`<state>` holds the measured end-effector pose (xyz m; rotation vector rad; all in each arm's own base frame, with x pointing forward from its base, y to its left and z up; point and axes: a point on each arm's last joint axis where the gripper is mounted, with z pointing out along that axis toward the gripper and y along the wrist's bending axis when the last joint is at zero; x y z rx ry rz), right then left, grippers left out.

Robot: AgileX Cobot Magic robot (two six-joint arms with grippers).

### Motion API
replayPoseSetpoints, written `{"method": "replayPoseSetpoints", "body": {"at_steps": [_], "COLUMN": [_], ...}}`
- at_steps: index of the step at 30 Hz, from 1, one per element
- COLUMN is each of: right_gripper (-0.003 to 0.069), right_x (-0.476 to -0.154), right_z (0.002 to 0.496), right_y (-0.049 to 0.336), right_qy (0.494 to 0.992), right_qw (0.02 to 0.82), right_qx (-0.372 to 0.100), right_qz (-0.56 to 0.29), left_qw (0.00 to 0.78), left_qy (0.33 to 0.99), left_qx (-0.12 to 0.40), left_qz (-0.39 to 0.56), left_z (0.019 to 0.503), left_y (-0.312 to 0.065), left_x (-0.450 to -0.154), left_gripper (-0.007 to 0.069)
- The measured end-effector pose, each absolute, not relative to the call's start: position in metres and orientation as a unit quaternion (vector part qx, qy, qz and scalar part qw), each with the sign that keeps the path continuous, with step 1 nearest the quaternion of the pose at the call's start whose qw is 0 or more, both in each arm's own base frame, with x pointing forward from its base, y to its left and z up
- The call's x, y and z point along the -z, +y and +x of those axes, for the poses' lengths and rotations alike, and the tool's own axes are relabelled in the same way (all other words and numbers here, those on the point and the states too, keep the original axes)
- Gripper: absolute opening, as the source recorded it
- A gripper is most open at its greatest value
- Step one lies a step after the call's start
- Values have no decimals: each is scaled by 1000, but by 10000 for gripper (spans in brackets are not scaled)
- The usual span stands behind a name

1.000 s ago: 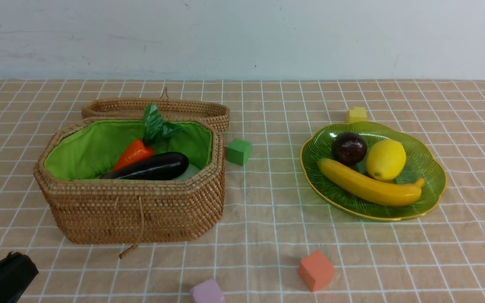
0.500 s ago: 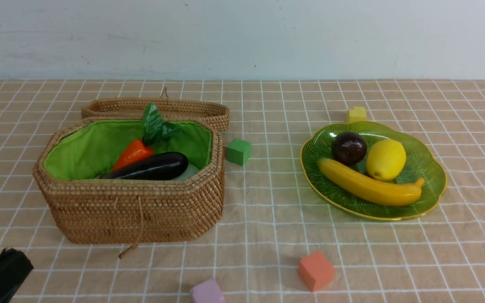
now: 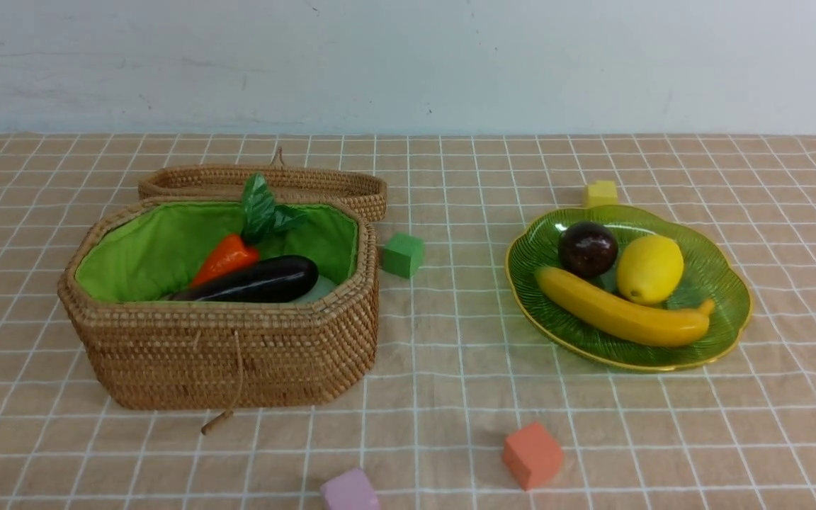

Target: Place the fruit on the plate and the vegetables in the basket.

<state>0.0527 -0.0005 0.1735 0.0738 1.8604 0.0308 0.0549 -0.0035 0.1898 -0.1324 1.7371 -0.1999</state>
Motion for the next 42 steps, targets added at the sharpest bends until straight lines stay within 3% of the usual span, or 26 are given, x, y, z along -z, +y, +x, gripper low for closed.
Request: {"method": "replayPoseSetpoints", "body": {"at_steps": [7,42], "right_gripper": [-16,4], "right_x": [-173,-174], "right_z": [53,53], "right_y": [-1,0], "right_qy": [801,801], "right_qw": [597,597], "right_qx": [-13,-18], "right_qz": [32,38], "left_qw": [576,574], "left_qy": [803,801], "left_qx": [113,124], "left_qz": [-106,-115], "left_z": [52,53], "left_y": [-4,-4], "left_x": [-169,-169], "left_gripper": [-13,-10]}}
